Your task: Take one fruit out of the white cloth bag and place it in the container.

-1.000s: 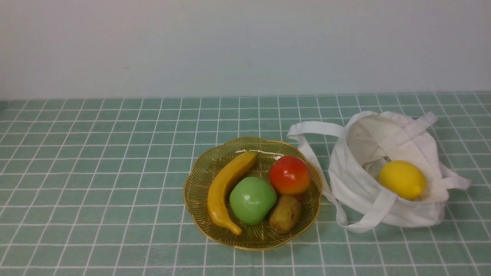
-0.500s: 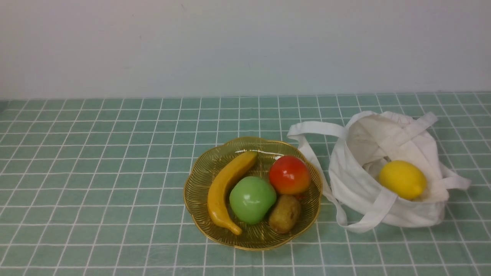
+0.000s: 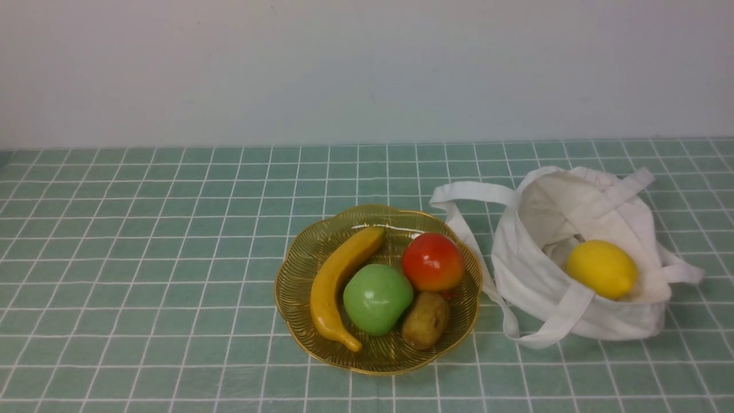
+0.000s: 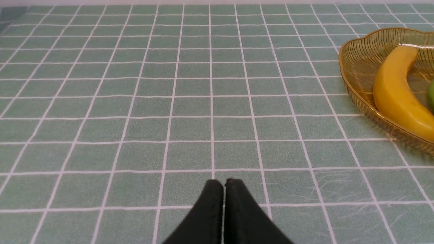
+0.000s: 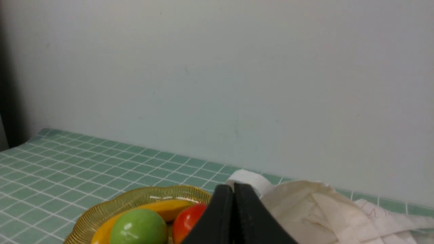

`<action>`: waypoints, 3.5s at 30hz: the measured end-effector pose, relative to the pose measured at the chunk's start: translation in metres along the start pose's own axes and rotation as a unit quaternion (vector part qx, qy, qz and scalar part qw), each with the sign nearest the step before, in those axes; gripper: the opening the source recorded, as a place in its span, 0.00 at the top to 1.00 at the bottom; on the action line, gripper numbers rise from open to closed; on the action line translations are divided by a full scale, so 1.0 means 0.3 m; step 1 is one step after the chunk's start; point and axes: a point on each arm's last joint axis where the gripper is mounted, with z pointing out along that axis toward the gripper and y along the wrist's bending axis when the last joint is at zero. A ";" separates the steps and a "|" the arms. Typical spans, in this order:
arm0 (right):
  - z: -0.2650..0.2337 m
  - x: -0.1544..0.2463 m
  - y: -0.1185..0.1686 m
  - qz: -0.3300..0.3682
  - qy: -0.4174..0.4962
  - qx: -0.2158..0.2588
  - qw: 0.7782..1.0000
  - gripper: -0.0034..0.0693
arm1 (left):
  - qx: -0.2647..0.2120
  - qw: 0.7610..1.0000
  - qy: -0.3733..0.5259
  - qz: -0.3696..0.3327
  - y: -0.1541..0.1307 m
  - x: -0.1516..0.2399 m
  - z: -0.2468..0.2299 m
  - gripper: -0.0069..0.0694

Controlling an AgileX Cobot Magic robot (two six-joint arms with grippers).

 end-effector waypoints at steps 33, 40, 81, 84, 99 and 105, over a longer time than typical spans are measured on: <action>-0.037 0.217 -0.047 0.016 0.129 0.147 0.980 0.97 | 0.000 1.000 0.000 0.000 0.000 0.000 0.000 0.92; -0.037 0.217 -0.046 0.015 0.129 0.145 0.981 0.97 | 0.000 1.000 0.000 0.000 0.000 0.000 0.000 0.92; -0.037 0.217 -0.046 0.013 0.130 0.144 0.981 0.97 | 0.000 1.000 0.000 0.000 0.000 0.000 0.000 0.92; -0.037 0.217 -0.046 0.013 0.130 0.144 0.981 0.97 | 0.000 1.000 0.000 0.000 0.000 0.000 0.000 0.92; -0.037 0.217 -0.046 0.013 0.130 0.144 0.981 0.97 | 0.000 1.000 0.000 0.000 0.000 0.000 0.000 0.92; -0.037 0.217 -0.046 0.013 0.130 0.144 0.981 0.97 | 0.000 1.000 0.000 0.000 0.000 0.000 0.000 0.92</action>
